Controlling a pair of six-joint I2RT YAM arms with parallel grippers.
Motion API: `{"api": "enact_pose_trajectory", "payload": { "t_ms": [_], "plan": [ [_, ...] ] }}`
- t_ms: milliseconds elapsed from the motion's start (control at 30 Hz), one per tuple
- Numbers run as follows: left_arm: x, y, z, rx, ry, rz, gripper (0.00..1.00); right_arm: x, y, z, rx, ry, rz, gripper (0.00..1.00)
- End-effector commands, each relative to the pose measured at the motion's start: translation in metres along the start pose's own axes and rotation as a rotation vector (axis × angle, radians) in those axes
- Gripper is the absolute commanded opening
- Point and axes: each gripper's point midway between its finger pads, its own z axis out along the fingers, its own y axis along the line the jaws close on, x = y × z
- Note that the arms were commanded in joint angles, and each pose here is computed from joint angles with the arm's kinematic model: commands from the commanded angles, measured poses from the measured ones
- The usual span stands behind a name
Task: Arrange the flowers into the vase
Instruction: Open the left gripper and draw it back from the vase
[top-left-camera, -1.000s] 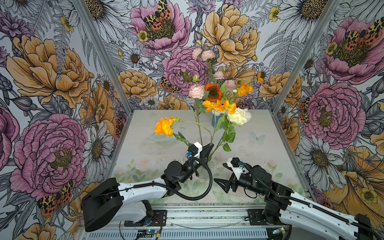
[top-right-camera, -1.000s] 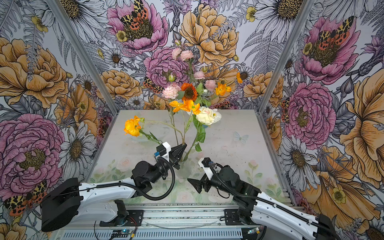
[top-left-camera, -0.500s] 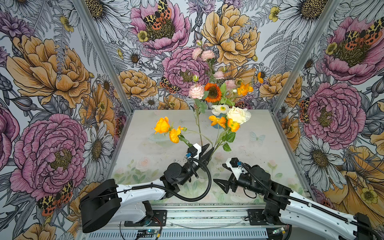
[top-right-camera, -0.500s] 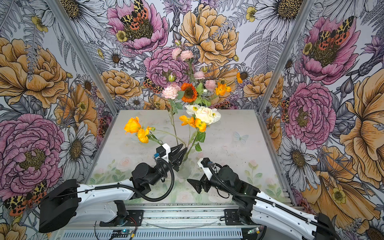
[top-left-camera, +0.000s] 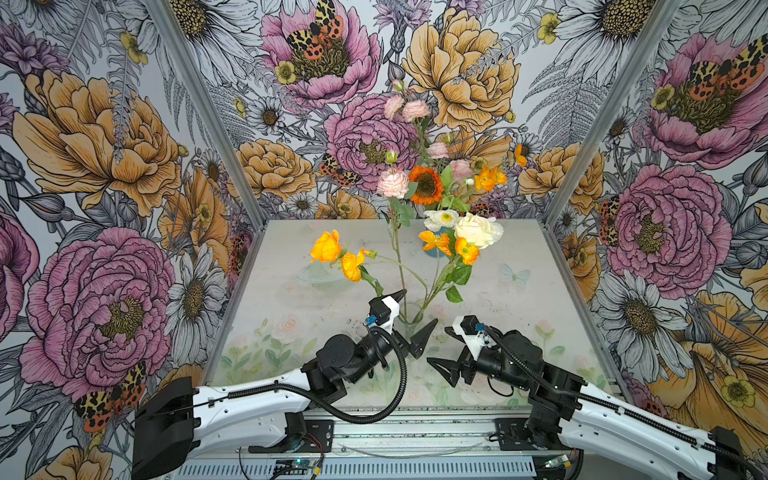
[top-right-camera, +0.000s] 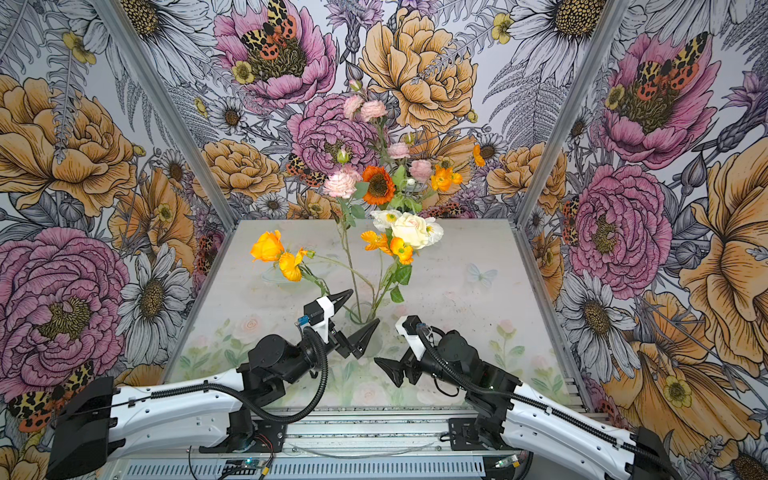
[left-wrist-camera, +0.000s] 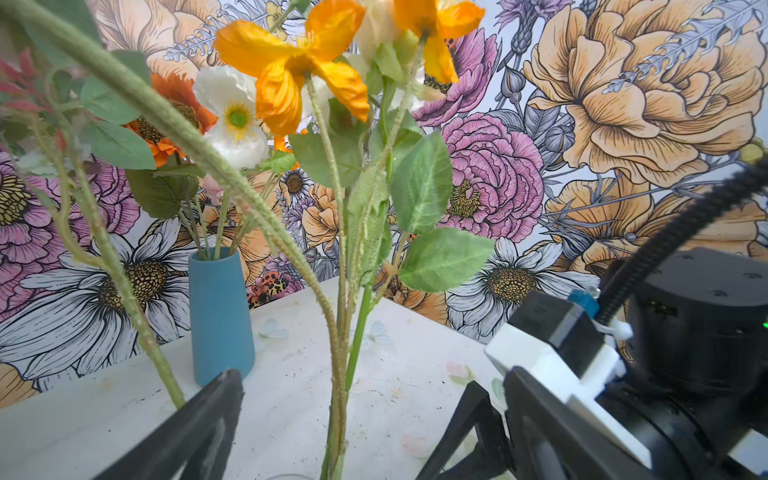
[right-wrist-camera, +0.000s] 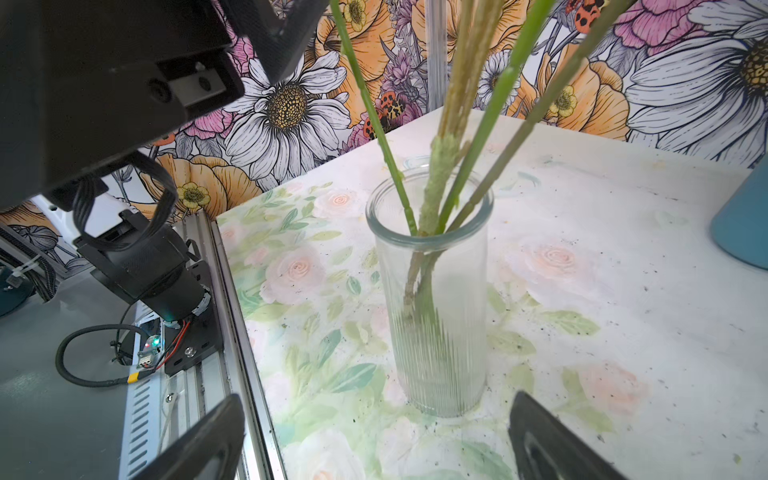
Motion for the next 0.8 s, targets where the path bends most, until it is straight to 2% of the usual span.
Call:
{"api": "enact_pose_trajectory", "payload": {
  "t_ms": [0, 167, 233, 567, 767],
  "plan": [
    [0.026, -0.004, -0.010, -0.006, 0.093, 0.073, 0.99, -0.021, -0.004, -0.005, 0.034, -0.072, -0.021, 0.99],
    [0.053, 0.002, -0.024, -0.115, 0.174, 0.237, 0.99, -0.011, -0.030, -0.006, 0.175, -0.059, 0.036, 0.99],
    [0.063, -0.004, -0.030, -0.109, 0.205, 0.261, 0.99, -0.006, -0.034, -0.006, 0.188, -0.057, 0.047, 0.99],
    [0.094, 0.013, -0.042, -0.190, 0.231, 0.235, 0.99, -0.002, -0.023, -0.014, 0.121, -0.092, 0.039, 0.99],
    [0.101, 0.035, -0.038, -0.242, 0.197, 0.153, 0.99, 0.001, -0.017, -0.012, 0.087, -0.079, 0.024, 0.99]
  ]
}}
